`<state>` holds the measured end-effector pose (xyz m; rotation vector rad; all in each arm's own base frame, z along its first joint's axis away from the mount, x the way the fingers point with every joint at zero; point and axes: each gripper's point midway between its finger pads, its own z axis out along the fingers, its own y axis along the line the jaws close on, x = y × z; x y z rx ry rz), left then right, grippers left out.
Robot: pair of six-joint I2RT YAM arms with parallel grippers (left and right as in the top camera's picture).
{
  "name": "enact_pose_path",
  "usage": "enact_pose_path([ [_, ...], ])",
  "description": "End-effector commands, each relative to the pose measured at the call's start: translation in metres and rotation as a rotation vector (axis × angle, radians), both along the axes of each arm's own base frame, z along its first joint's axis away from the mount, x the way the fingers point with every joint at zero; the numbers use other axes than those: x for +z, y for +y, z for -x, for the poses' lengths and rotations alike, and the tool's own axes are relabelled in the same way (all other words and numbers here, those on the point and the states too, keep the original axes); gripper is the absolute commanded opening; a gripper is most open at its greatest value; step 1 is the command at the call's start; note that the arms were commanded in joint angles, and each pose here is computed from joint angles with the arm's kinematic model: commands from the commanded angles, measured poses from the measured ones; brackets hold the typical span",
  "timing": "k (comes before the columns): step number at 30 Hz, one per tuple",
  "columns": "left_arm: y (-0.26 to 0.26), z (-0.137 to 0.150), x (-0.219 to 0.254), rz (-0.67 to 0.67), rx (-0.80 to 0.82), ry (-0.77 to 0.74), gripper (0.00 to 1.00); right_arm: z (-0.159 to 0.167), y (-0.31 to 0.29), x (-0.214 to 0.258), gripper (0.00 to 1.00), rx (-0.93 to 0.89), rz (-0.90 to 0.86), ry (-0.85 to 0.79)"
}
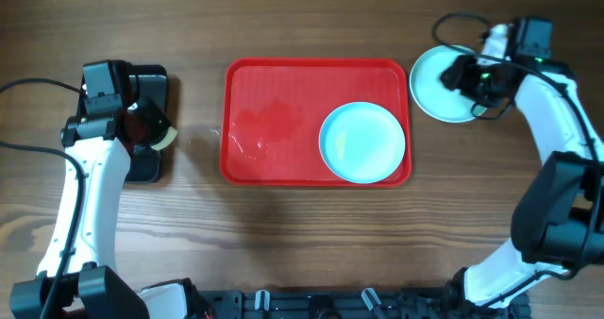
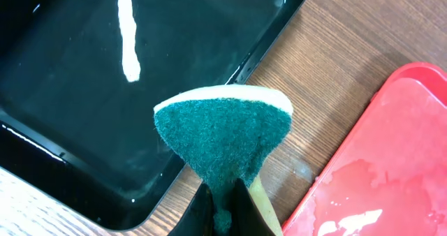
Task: Clean dirty plates on tray and stack at the side
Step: 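Grasp the rim of the remaining light-blue plate with the right gripper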
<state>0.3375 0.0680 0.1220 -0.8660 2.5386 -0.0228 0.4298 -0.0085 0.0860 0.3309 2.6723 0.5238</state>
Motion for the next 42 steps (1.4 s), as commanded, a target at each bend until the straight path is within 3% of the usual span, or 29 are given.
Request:
enact_pose_path([
  [1, -0.001, 0.0, -0.003, 0.009, -0.008, 0.004, 0.04, 0.022, 0.068, -0.002, 0.97, 0.356, -0.003, -0.012],
  [6, -0.001, 0.0, -0.003, 0.008, -0.008, 0.003, 0.04, 0.048, 0.082, -0.04, 0.96, 0.231, 0.186, 0.22],
  [12, -0.001, 0.0, -0.003, 0.009, -0.008, 0.005, 0.04, 0.057, 0.09, -0.055, 0.64, 0.263, 0.311, 0.264],
  [19, -0.001, 0.0, -0.003, 0.009, -0.008, 0.004, 0.05, 0.078, 0.097, -0.07, 0.51, 0.29, 0.259, 0.371],
  [28, -0.005, -0.001, -0.003, 0.031, -0.02, -0.001, 0.05, 0.104, 0.094, -0.084, 0.44, 0.3, 0.253, 0.457],
  [36, -0.017, -0.004, -0.002, 0.09, -0.051, -0.018, 0.04, 0.105, 0.104, -0.087, 0.25, 0.278, 0.187, 0.457],
  [39, -0.032, -0.006, -0.001, 0.16, -0.091, -0.03, 0.04, 0.093, 0.115, -0.085, 0.04, 0.265, 0.127, 0.409],
  [42, -0.047, -0.008, 0.0, 0.206, -0.132, -0.038, 0.04, 0.082, 0.125, -0.084, 0.04, 0.225, 0.105, 0.369],
])
